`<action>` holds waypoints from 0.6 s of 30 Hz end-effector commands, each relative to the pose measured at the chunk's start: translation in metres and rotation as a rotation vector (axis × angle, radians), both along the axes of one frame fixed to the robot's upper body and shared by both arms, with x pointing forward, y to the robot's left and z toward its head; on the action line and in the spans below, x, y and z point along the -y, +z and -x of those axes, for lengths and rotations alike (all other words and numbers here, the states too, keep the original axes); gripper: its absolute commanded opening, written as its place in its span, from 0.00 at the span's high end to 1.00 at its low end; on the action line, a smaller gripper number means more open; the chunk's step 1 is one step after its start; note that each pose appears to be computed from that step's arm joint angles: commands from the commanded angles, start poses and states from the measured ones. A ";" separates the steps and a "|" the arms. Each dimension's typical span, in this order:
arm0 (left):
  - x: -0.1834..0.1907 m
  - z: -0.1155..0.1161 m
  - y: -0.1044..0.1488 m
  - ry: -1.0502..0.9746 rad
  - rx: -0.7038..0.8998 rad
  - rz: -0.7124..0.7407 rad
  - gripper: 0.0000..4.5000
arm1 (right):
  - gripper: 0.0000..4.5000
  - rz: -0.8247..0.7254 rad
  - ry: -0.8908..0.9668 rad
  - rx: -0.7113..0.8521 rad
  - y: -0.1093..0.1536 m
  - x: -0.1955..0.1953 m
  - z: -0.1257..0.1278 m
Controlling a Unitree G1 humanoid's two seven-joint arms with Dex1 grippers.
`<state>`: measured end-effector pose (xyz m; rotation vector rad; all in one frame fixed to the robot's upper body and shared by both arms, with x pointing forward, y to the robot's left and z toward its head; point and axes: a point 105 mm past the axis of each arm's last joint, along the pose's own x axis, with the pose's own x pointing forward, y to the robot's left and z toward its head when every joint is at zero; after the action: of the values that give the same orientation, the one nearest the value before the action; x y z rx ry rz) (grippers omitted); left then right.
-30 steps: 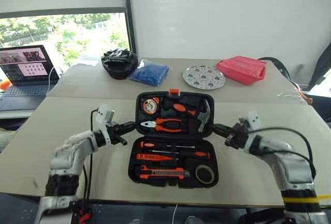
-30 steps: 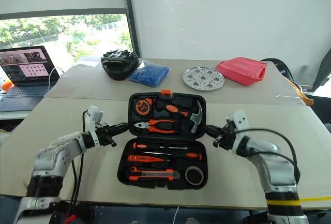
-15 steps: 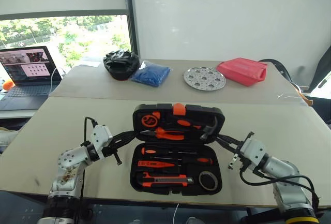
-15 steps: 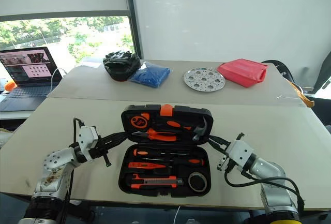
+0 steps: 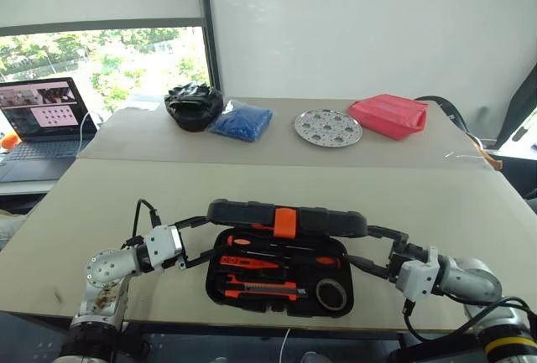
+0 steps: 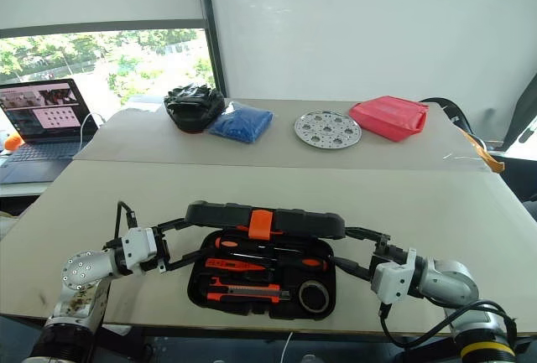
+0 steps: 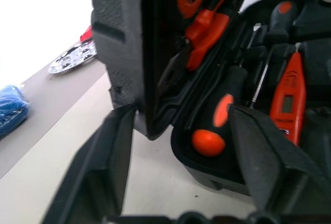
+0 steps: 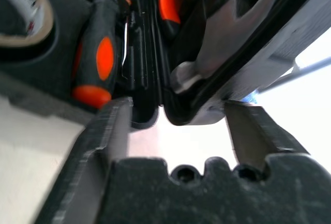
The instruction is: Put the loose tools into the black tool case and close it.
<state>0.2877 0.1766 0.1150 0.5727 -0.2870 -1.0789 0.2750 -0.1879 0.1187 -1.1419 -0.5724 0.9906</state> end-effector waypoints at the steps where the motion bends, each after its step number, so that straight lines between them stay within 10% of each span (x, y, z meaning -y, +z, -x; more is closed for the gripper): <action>1: -0.009 0.010 0.005 -0.016 -0.019 -0.026 0.01 | 0.12 0.070 0.007 -0.010 -0.010 0.010 0.006; 8: -0.064 0.023 -0.008 0.118 -0.311 -0.069 0.01 | 0.12 0.109 -0.076 -0.122 -0.015 0.046 0.020; 12: -0.068 0.023 -0.005 0.122 -0.335 -0.055 0.00 | 0.35 0.069 -0.042 -0.369 -0.022 0.045 0.042; 18: -0.047 0.030 -0.017 0.026 -0.382 -0.131 0.49 | 0.84 0.065 -0.013 -0.565 -0.029 0.023 0.046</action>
<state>0.2604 0.2312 0.0970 0.4450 0.1206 -1.1200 0.2249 -0.2152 0.0868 -0.8992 -0.1093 1.2654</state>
